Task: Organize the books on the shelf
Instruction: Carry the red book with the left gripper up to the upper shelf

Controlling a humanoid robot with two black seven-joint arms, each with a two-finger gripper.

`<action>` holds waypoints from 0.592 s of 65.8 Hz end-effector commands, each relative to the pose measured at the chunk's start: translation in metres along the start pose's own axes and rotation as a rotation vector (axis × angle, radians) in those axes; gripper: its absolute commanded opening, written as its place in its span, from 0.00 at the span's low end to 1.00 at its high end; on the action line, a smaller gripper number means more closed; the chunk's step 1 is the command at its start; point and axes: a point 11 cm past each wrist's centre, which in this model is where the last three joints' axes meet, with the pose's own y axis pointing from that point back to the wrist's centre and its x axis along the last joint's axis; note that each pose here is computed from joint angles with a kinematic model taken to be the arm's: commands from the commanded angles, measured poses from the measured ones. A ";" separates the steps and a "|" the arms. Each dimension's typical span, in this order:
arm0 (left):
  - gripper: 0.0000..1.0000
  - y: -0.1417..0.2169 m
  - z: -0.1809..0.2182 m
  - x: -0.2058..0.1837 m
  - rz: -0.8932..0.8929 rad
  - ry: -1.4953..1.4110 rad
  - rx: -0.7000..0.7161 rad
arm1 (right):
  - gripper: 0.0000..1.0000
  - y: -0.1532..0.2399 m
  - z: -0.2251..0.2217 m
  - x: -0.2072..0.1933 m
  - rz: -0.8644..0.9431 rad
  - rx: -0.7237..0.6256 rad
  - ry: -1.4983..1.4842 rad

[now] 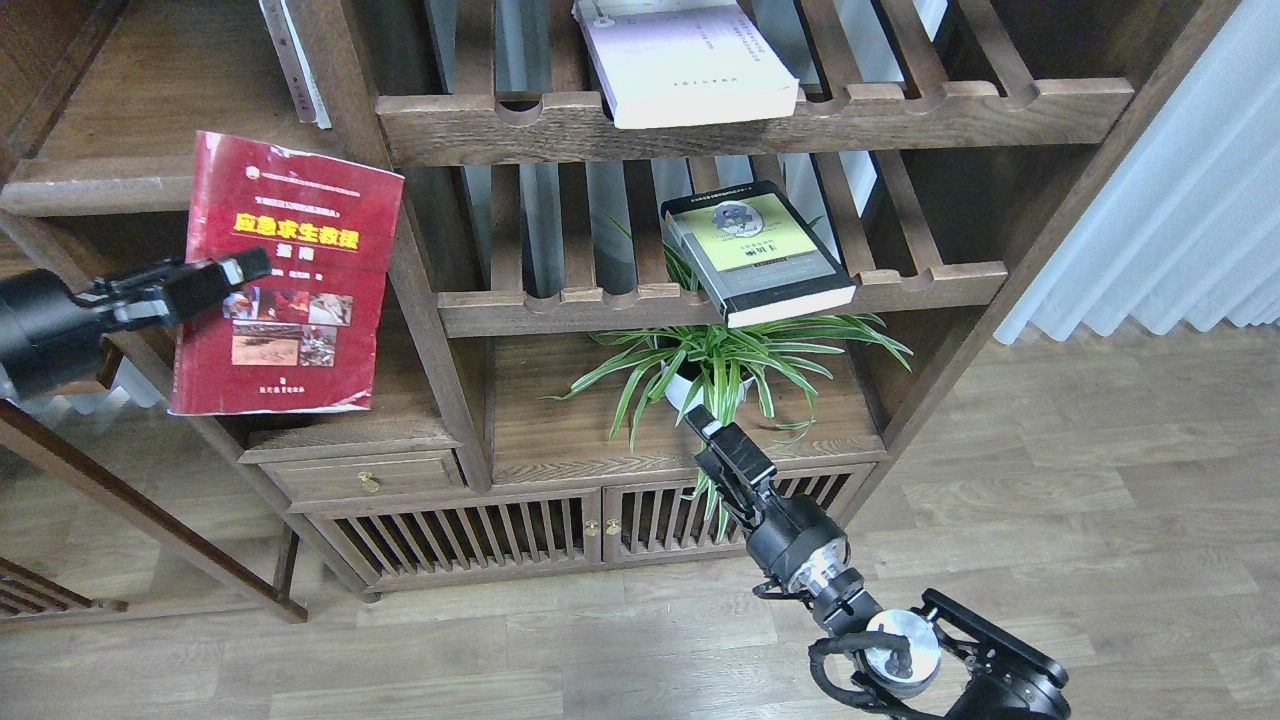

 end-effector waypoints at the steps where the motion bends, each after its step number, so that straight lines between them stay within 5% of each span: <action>1: 0.01 0.008 0.015 0.003 0.017 -0.004 -0.031 | 0.92 0.001 -0.001 0.003 0.008 0.002 0.001; 39: 0.00 0.058 0.118 0.027 0.160 -0.101 -0.261 | 0.93 -0.005 0.013 0.002 0.002 -0.014 -0.005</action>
